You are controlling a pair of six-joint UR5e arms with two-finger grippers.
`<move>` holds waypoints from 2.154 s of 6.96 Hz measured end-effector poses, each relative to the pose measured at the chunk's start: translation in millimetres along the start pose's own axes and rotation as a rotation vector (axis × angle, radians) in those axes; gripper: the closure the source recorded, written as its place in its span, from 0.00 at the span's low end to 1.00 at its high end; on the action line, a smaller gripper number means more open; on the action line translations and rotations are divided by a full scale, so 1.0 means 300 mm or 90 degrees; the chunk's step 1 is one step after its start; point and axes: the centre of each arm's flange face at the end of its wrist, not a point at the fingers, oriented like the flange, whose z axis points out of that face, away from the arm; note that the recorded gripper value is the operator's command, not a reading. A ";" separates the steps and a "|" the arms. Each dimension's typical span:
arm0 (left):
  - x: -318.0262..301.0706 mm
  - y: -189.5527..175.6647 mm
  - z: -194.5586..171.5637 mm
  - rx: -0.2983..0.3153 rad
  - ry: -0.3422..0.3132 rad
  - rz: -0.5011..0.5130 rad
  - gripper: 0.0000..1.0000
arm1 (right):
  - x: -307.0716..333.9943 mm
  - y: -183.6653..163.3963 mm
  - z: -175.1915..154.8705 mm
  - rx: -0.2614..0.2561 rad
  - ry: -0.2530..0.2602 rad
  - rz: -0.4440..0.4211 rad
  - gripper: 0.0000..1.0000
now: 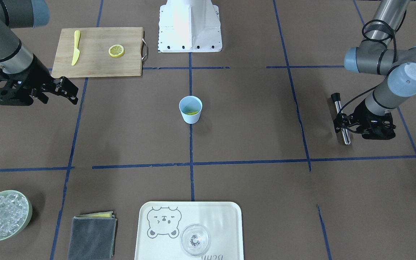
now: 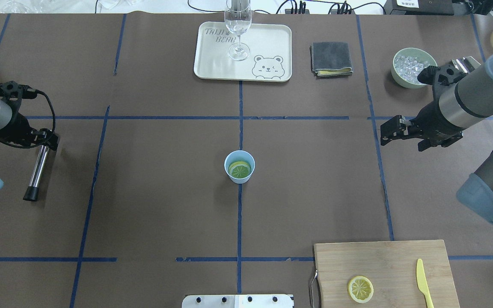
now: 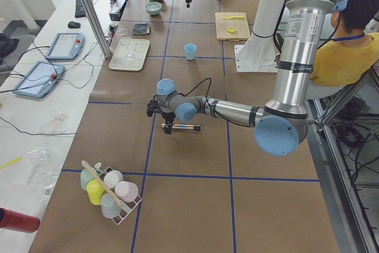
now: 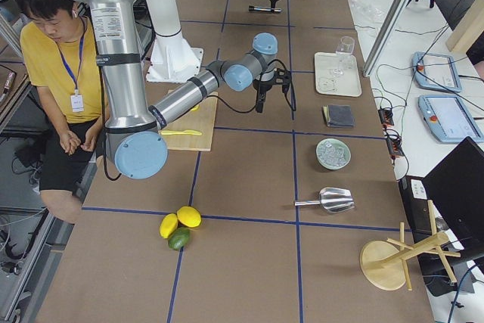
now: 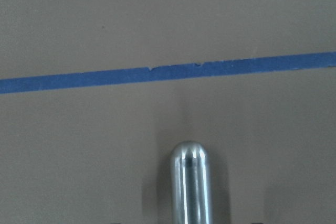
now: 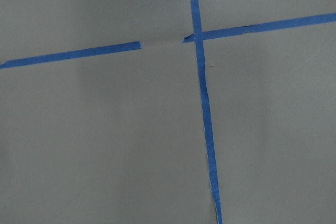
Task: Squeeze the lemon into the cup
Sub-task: 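Carry the metal rod with the left gripper over the blue cup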
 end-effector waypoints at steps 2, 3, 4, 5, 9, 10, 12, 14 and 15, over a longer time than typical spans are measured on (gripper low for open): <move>0.003 -0.001 0.003 -0.001 0.000 -0.001 0.92 | -0.002 0.000 -0.001 0.000 -0.001 0.000 0.00; 0.008 -0.004 0.002 -0.001 0.001 0.000 1.00 | -0.003 0.001 -0.002 0.000 -0.001 0.000 0.00; 0.023 -0.009 -0.006 0.001 0.005 0.003 1.00 | -0.005 0.001 -0.004 0.000 -0.002 0.000 0.00; 0.050 -0.018 -0.025 0.005 0.012 0.007 1.00 | -0.008 0.002 -0.007 0.001 -0.003 -0.001 0.00; 0.441 -0.070 -0.414 0.111 0.110 0.106 1.00 | -0.024 0.005 -0.018 0.004 -0.009 -0.006 0.00; 0.593 -0.112 -0.527 0.135 0.133 0.131 1.00 | -0.025 0.005 -0.021 0.004 -0.010 -0.006 0.00; 0.920 -0.039 -0.651 0.201 0.159 0.206 1.00 | -0.024 0.005 -0.022 0.004 -0.010 -0.006 0.00; 1.164 0.061 -0.769 0.311 0.177 0.254 1.00 | -0.019 0.004 -0.017 0.002 -0.008 -0.004 0.00; 1.229 0.107 -0.813 0.367 0.184 0.264 1.00 | -0.018 0.004 -0.016 0.001 -0.008 -0.004 0.00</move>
